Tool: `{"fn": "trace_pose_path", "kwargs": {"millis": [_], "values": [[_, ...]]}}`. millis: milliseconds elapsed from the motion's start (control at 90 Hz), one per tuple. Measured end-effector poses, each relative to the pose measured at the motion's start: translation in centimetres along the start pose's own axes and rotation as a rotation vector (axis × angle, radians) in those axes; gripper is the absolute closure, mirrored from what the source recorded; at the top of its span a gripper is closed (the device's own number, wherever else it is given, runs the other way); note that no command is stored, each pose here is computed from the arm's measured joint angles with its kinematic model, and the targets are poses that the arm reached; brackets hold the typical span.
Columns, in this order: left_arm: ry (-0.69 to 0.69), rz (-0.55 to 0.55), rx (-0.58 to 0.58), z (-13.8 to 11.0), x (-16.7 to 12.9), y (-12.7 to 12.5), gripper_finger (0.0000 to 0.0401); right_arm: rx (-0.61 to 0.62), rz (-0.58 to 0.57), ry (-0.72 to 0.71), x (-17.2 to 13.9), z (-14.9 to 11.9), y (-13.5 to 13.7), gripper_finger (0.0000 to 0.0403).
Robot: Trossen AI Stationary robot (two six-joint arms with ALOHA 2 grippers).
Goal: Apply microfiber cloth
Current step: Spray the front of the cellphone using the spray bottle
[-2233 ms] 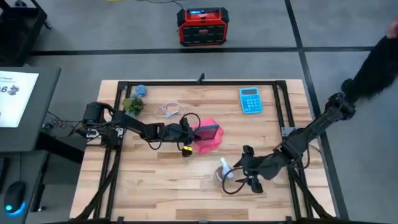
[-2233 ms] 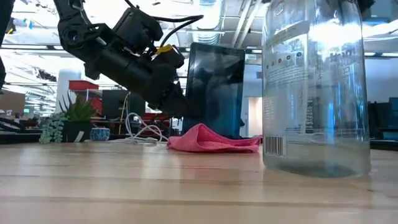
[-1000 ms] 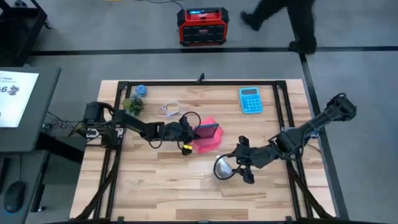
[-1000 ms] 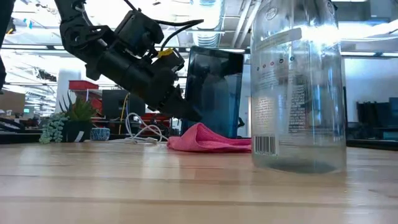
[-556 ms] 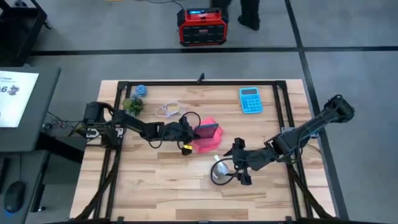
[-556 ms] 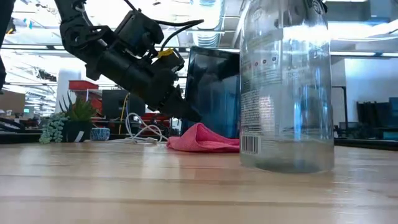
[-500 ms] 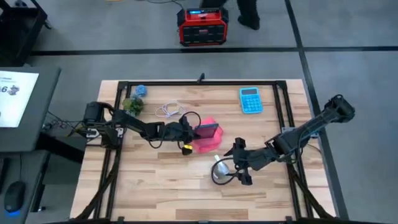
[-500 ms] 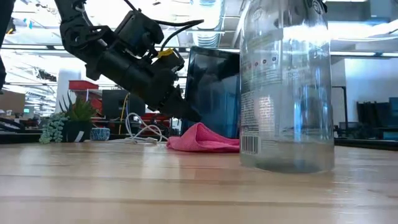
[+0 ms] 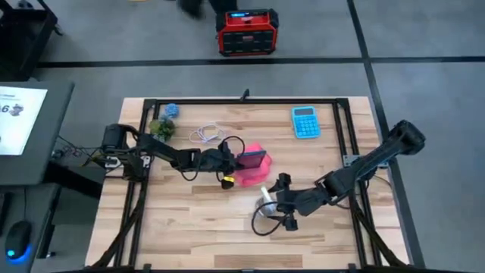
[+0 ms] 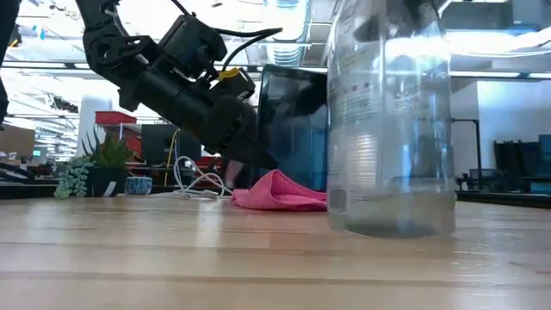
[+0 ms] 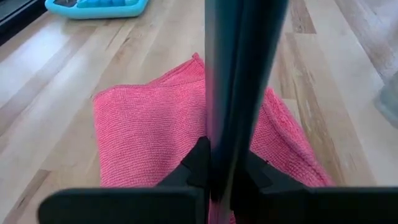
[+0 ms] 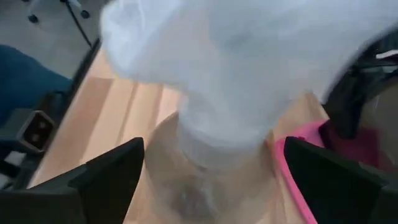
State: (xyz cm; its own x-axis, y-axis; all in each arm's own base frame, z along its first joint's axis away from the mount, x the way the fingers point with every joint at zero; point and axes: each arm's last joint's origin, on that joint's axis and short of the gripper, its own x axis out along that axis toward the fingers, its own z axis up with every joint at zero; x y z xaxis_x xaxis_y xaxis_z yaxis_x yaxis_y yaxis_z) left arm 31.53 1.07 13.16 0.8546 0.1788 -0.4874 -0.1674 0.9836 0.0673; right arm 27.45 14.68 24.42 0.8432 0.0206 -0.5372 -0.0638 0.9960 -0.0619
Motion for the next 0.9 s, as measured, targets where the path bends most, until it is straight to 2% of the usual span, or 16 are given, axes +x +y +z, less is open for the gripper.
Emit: {"fn": "trace_pose_path", "kwargs": {"millis": [389,589,900], "values": [[0.000,0.000,0.003,0.0,0.0,0.0,0.0388,0.003,-0.148,-0.090,-1.7,1.3,-1.4,0.0028],[-0.009,0.001,-0.051,0.3,-0.2,0.1,0.0388,-0.003,-0.160,-0.116,-1.6,1.7,-1.7,0.0028],[-0.163,0.014,-0.162,4.4,-4.0,1.5,0.0388,0.021,-0.147,-0.131,-1.4,1.9,-2.1,0.0029]]}}
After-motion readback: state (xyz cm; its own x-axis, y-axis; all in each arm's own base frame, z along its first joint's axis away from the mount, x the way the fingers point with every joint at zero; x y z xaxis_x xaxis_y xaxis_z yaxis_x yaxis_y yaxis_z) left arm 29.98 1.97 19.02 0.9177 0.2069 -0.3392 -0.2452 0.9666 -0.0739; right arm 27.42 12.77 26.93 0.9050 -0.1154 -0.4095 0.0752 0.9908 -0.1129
